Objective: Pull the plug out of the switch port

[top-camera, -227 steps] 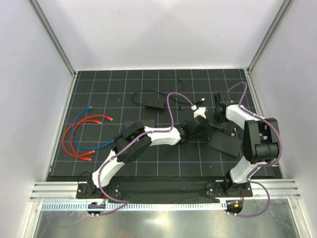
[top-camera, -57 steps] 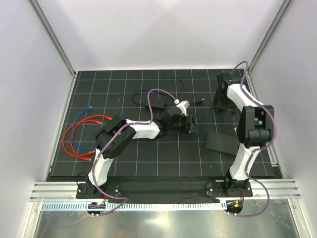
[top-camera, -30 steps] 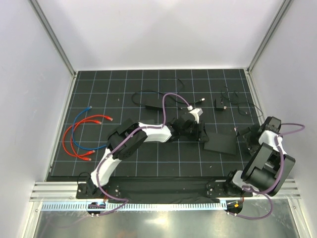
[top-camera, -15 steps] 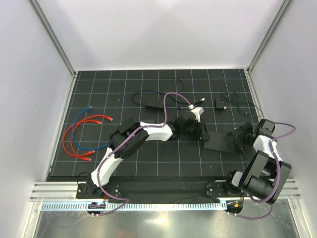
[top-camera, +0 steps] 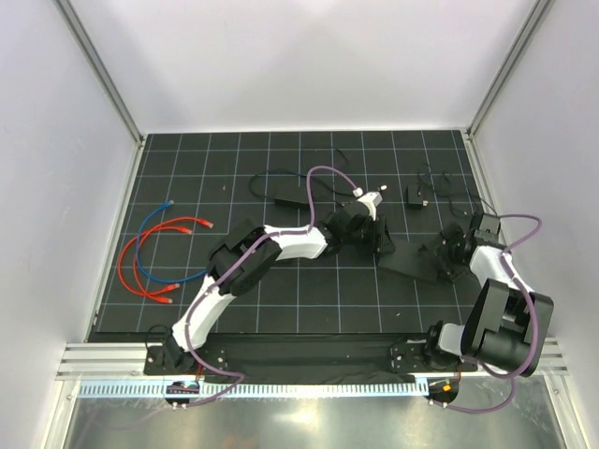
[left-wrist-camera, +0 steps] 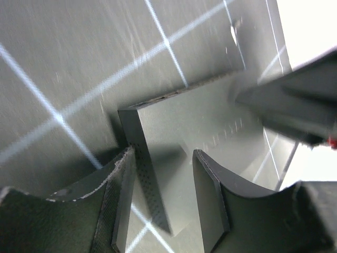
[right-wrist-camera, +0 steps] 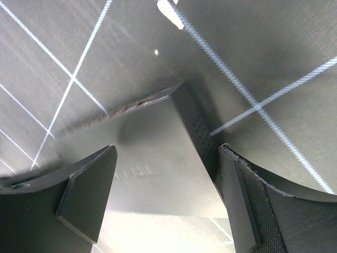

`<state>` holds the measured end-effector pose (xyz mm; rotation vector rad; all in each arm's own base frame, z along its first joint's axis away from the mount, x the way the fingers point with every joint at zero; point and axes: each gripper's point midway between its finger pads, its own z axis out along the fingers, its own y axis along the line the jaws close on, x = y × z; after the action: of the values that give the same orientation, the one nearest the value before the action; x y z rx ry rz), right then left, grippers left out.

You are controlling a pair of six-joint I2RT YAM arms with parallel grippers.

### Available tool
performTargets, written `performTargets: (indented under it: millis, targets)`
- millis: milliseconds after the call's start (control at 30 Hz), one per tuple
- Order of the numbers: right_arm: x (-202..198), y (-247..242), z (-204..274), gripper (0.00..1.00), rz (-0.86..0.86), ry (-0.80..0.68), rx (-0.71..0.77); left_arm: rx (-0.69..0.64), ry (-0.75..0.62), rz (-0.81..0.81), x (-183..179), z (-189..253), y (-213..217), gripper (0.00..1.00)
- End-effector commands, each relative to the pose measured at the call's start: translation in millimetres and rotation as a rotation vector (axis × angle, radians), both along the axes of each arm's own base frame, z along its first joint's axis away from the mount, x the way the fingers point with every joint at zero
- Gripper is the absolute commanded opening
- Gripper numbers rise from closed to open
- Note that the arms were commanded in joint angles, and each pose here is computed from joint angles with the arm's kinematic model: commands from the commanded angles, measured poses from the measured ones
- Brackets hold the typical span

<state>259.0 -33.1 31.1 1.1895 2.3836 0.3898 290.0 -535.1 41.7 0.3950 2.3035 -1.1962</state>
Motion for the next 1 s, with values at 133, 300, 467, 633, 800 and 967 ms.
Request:
performTargets:
  millis: [133,300,467,633,800,967]
  targets:
    - [-21.1,83.6,19.3,0.83,0.114,-0.057,0.284,-0.046,0.003,-0.163,-11.8,7.0,-35.8,0.50]
    - [-36.5,95.7,43.9,0.84,0.182,-0.098,0.294,0.039,-0.150,-0.064,42.3,35.9,1.1,0.53]
    - [-22.2,63.7,81.2,0.85,0.220,-0.122,0.071,0.104,-0.272,0.007,50.9,84.3,38.2,0.56]
    - [5.7,51.8,80.7,0.86,0.271,-0.111,0.024,0.249,-0.312,0.196,28.2,81.0,95.8,0.52]
    - [42.0,42.7,65.1,0.86,0.304,-0.117,0.010,0.171,-0.350,0.344,-7.2,85.4,98.2,0.54]
    - [52.8,38.0,49.6,0.85,0.320,-0.097,-0.003,0.157,-0.274,0.319,-8.6,66.7,76.4,0.53]
